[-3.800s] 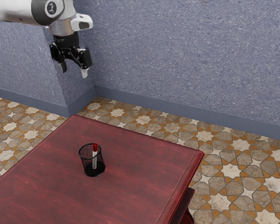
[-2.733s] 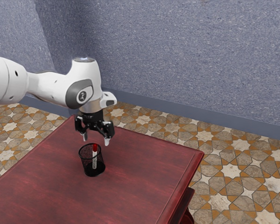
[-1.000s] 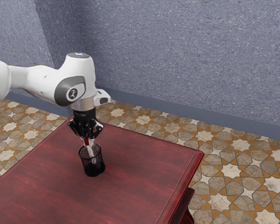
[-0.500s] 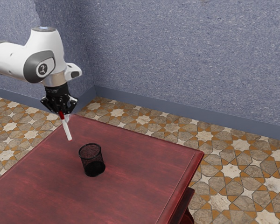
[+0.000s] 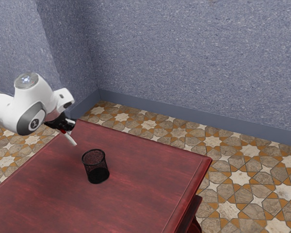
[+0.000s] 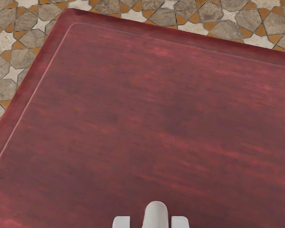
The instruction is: Take the marker out of the pen holder and place it to the left of the pen holder.
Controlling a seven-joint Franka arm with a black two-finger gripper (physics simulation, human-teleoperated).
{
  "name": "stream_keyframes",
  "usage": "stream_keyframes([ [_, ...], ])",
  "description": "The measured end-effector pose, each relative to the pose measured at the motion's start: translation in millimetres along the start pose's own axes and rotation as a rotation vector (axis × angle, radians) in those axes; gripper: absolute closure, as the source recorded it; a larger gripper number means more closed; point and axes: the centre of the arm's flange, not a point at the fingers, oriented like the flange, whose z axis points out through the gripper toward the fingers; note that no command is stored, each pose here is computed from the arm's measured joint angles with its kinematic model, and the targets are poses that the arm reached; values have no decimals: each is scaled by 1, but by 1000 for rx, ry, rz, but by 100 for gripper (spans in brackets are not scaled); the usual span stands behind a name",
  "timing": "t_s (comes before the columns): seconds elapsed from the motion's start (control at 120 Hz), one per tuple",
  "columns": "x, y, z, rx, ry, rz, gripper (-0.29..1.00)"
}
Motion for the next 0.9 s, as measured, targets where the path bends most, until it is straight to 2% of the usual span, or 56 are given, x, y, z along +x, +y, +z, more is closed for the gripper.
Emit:
stream_keyframes([
  [0.167, -25, 3, 7, -63, 158, 25, 76],
  [0.3, -40, -6, 9, -74, 210, 26, 76],
  [0.483, -39, -20, 6, -67, 253, 24, 38],
  [0.642, -26, -14, -11, -84, 281, 40, 19],
  [0.717, 17, -15, -42, -71, 238, 28, 14],
  [0.8, 81, -15, -90, -41, 122, -10, 10],
  [0.9, 151, 9, -178, -39, -9, -21, 7],
])
